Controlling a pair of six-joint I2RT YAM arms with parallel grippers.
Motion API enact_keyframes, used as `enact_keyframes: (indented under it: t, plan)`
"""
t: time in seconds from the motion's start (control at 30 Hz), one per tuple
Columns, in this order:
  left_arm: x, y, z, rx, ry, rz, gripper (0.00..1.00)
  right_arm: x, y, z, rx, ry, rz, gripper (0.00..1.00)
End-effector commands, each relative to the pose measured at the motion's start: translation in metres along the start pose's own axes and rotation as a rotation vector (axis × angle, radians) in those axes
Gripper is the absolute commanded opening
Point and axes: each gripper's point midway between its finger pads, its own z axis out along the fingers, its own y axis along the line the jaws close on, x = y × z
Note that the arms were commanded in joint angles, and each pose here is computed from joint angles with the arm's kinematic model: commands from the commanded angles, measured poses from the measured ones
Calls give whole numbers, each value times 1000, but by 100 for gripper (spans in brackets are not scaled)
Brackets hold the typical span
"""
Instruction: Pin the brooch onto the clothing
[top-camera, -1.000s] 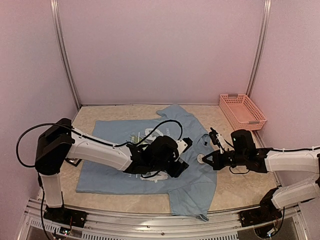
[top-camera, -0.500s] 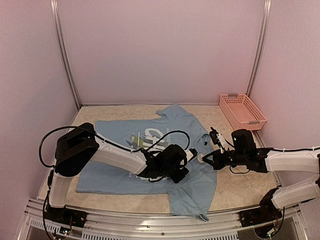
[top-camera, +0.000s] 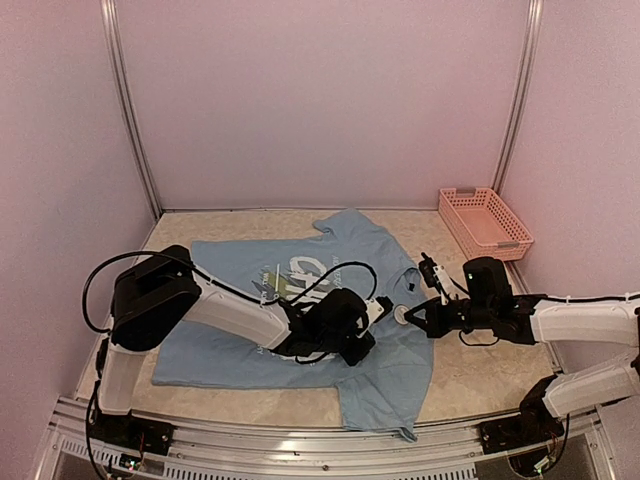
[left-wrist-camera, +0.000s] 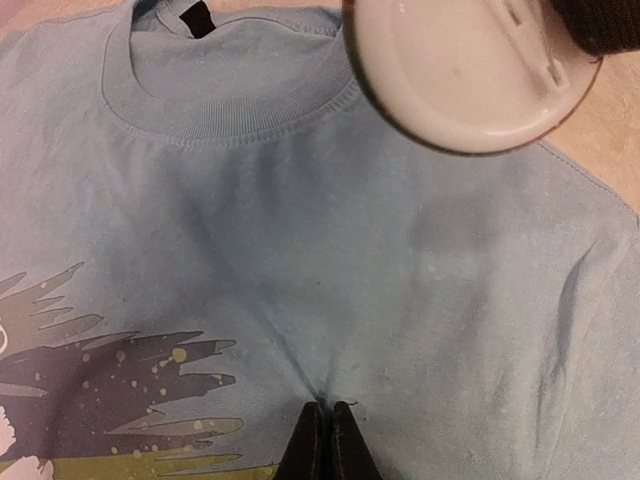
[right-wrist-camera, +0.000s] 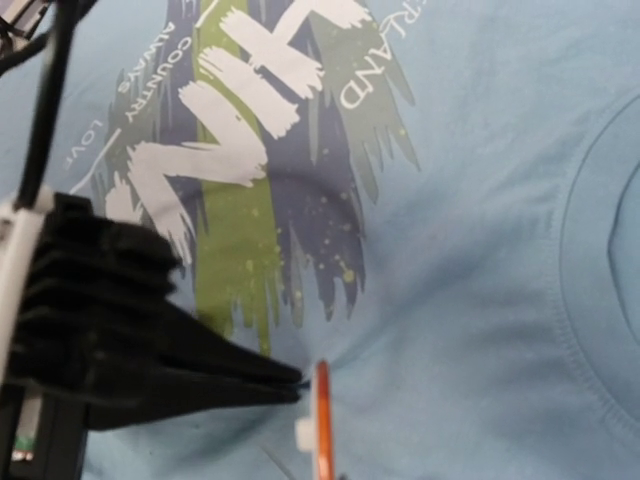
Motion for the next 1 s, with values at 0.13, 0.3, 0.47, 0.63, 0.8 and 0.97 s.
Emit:
enact_keyframes:
  t: [0.13,0.3,0.47,0.63,0.8,0.97]
  plan:
    - [9,-13,-9,81,-65,-14,0,-31,3,-5,-25,-65,-93,0]
    - [-6,-19,-27,135,-136,30,0,-36,8,-3,-59,-106,-174,0]
    - [-21,-37,-42,315,-190,21,0,-37,17,0,-123,-186,-287,0]
    - [-17,-45,-60,344,-243,89,0,-25,12,4,-85,-279,-410,0]
    - [-23,-37,-64,355,-257,102,0,-21,19,-6,-71,-406,-557,0]
    - [-31,-36,-65,385,-291,99,0,5,15,18,-5,-333,-653,0]
